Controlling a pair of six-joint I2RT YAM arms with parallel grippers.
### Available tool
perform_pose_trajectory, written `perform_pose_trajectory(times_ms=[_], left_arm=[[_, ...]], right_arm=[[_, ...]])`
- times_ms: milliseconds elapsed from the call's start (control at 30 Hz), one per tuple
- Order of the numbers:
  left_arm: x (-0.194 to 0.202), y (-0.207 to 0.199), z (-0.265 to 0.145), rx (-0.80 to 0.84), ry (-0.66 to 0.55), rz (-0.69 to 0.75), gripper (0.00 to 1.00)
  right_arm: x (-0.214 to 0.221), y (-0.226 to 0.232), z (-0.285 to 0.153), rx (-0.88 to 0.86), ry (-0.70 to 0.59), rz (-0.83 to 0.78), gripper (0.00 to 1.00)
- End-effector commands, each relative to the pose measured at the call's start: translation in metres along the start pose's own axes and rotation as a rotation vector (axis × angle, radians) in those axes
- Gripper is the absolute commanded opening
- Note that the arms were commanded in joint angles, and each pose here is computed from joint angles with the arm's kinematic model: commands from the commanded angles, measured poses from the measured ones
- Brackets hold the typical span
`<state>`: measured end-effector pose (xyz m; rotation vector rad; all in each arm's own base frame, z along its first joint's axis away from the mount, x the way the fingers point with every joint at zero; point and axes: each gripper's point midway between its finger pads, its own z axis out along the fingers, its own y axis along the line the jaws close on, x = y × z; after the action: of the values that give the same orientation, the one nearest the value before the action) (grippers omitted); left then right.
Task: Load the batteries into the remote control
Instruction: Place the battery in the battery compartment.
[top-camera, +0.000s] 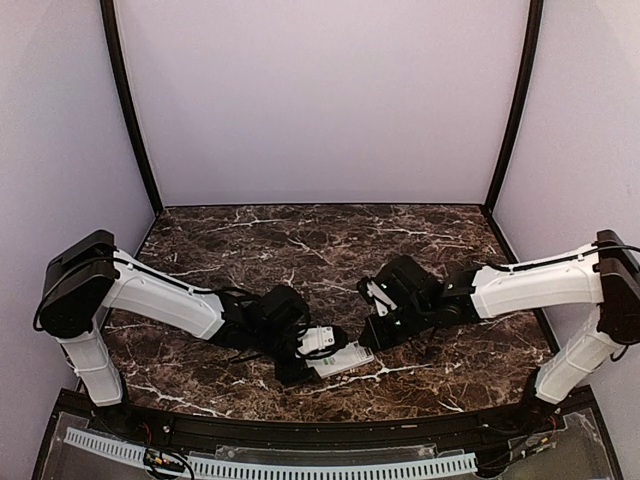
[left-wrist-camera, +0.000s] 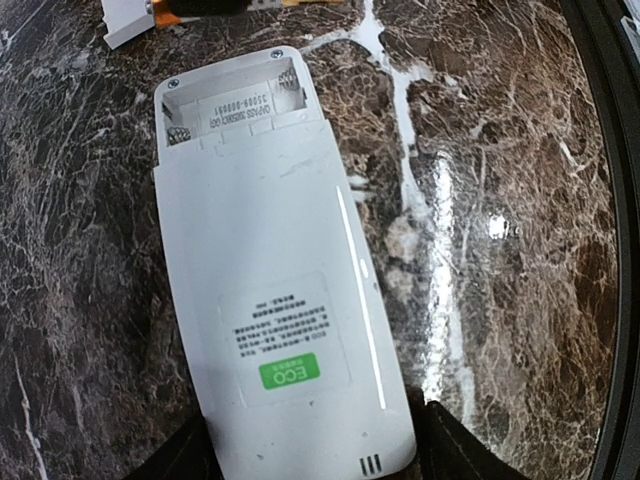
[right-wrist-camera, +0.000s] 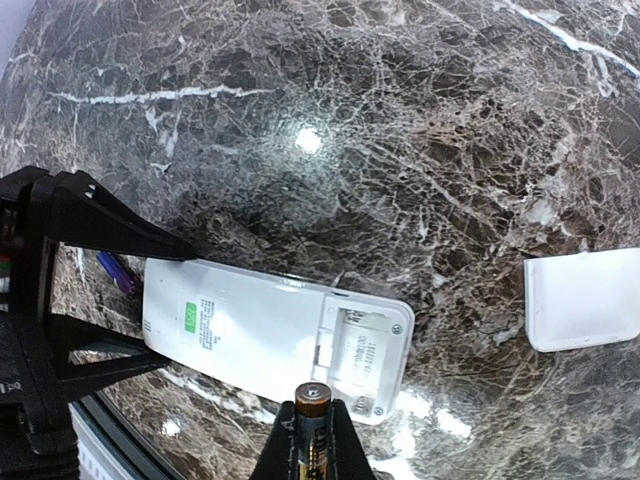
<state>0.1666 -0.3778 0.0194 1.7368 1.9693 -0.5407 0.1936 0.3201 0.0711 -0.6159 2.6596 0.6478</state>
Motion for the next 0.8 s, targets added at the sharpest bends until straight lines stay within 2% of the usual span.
perform_pose_trajectory(times_ms=[0,133,300,467,600,767], left_arm=[[0.008,-0.006,0.010,0.036,0.034,-0.023,0.65],[0.008,-0.003,0.012,0.024,0.039,-0.032,0.64],[0.006,0.001,0.014,0.000,0.027,-0.061,0.70],[0.005,0.006,0.018,-0.039,0.022,-0.063,0.72],[0.006,0.005,0.019,-0.033,0.024,-0.064,0.66],[0.008,0.003,0.019,-0.022,0.029,-0.064,0.53]], right_arm=[[-0.024,0.015,-0.004,-0.043,-0.186,0.051,0.00],[-0.022,0.005,0.003,-0.024,-0.233,0.026,0.00],[-0.025,0.004,0.006,-0.023,-0.269,-0.014,0.00],[-0.021,0.000,0.011,-0.032,-0.285,-0.018,0.00],[-0.016,-0.002,0.018,-0.031,-0.271,-0.015,0.00],[-0.011,-0.005,0.024,-0.026,-0.261,-0.019,0.00]])
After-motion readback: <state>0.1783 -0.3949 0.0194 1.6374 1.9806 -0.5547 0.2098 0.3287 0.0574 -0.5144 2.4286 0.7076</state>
